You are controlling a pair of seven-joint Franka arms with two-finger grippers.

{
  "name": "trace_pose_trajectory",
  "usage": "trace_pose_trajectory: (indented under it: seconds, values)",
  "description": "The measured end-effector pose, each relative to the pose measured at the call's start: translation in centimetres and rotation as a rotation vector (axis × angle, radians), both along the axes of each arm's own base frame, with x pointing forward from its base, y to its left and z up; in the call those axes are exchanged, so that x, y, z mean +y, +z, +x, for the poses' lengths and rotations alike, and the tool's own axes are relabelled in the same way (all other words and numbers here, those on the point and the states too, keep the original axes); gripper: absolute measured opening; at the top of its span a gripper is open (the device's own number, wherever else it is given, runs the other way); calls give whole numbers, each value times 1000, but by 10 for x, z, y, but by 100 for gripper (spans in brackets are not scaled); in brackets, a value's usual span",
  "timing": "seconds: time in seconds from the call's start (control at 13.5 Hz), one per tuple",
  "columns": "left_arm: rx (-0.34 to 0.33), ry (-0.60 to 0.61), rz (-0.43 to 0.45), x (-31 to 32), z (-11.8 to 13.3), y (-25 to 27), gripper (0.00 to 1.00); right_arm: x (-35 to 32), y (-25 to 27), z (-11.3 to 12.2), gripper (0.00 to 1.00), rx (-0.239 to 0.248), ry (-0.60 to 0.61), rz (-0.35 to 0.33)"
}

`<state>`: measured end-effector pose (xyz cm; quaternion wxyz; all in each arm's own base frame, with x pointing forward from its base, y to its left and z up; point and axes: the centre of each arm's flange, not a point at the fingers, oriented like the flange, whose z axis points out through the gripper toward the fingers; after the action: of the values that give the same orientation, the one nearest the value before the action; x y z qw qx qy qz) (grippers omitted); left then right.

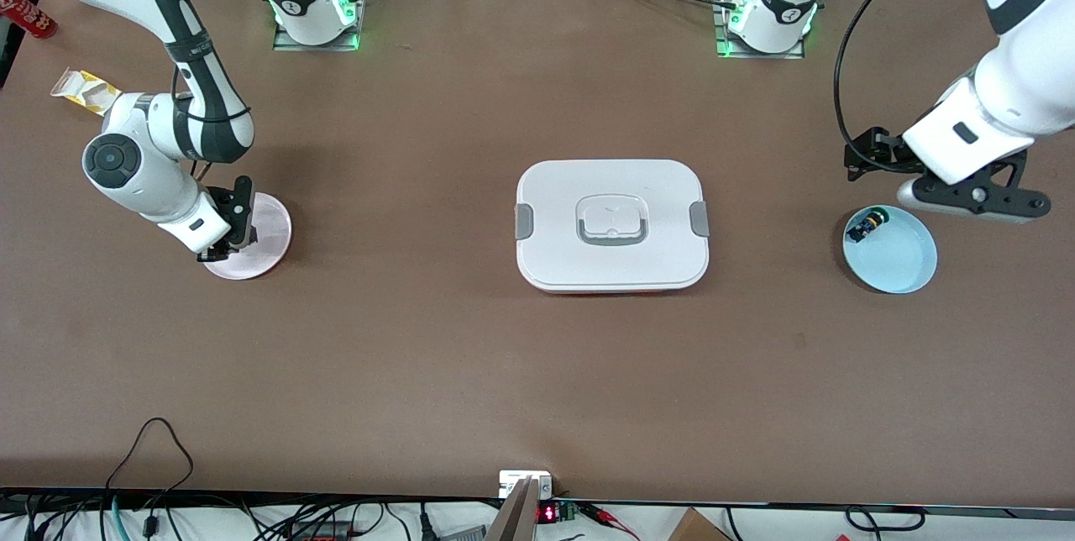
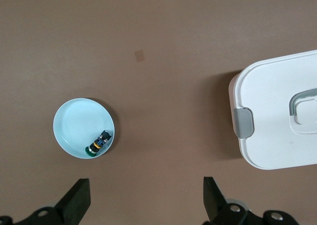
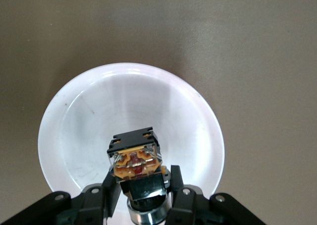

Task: Transfer orange switch to right arm and place
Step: 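Carry the switch over the white plate while the left gripper retracts, then lower the switch onto the white plate and open the right gripper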

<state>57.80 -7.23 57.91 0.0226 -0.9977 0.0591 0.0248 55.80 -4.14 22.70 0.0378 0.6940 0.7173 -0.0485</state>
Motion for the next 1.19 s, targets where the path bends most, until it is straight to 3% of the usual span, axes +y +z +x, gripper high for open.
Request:
trace_pose_trajectory:
  seconds: [0.22, 0.89, 0.96, 1.19]
  values:
    - [-27, 21, -7, 3, -13, 4, 100, -6, -11, -10, 44, 19, -11, 3]
    - [-42, 30, -9, 8, -12, 8, 100, -11, -40, -17, 44, 28, -45, 6]
    - [-39, 35, -8, 11, -12, 7, 100, -11, -40, -17, 48, 26, -61, 6]
    - [-14, 43, -5, 15, -15, 5, 100, -11, -35, -15, 81, 10, -117, 5]
